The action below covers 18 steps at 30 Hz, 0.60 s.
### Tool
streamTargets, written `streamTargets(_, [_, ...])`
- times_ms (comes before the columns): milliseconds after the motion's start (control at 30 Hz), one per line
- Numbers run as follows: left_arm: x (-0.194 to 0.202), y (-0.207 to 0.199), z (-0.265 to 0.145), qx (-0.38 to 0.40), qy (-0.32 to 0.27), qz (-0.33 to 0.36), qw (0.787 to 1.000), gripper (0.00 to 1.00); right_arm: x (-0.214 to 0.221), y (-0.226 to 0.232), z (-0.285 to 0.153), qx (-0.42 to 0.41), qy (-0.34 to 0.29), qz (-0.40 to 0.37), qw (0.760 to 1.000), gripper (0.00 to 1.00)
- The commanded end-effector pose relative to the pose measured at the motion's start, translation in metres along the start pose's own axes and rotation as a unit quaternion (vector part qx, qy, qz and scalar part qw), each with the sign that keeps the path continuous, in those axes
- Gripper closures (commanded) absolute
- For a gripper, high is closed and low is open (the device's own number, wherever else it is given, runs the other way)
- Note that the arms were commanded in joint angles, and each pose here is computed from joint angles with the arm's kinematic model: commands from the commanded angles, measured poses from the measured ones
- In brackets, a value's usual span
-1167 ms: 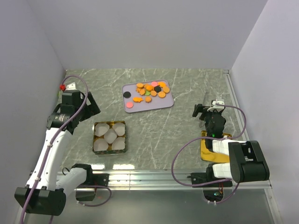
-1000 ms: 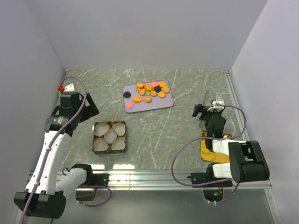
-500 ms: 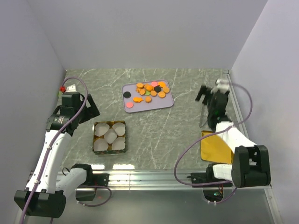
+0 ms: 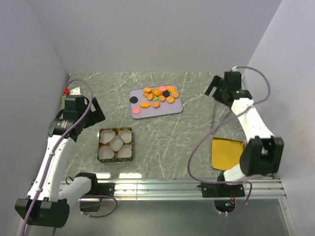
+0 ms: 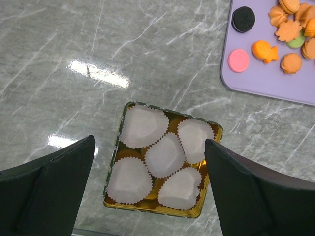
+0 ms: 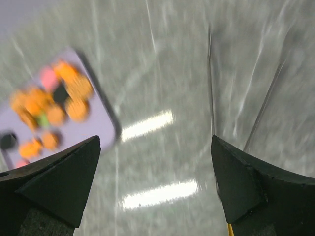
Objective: Pack the cookies
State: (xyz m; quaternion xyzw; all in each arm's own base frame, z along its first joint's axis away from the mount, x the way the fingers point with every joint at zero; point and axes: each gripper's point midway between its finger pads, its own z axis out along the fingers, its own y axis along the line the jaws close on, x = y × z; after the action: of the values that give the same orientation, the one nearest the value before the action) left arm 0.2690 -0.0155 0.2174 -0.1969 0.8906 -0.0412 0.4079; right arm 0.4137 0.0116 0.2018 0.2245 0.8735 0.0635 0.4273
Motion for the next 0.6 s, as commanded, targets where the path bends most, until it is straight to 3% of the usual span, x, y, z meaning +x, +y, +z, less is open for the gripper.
streamTargets(0, [-0.008, -0.009, -0.007, 0.03, -0.027, 0.008, 0.999, 0.01, 0.078, -0.018, 0.0, 0.035, 0.193, 0.0, 0.981, 0.01])
streamTargets(167, [-0.006, -0.015, -0.011, 0.038, -0.029, 0.02, 0.999, 0.01, 0.113, -0.046, 0.01, 0.101, 0.257, 0.016, 0.961, 0.02])
streamTargets(433, [-0.004, -0.015, -0.007, 0.031, -0.021, 0.025, 0.999, 0.0, 0.123, -0.063, 0.017, 0.152, 0.269, 0.02, 0.951, 0.02])
streamTargets(567, [-0.001, -0.014, -0.002, 0.025, -0.014, 0.023, 0.999, 0.0, 0.116, -0.092, 0.022, 0.179, 0.27, 0.064, 0.944, 0.02])
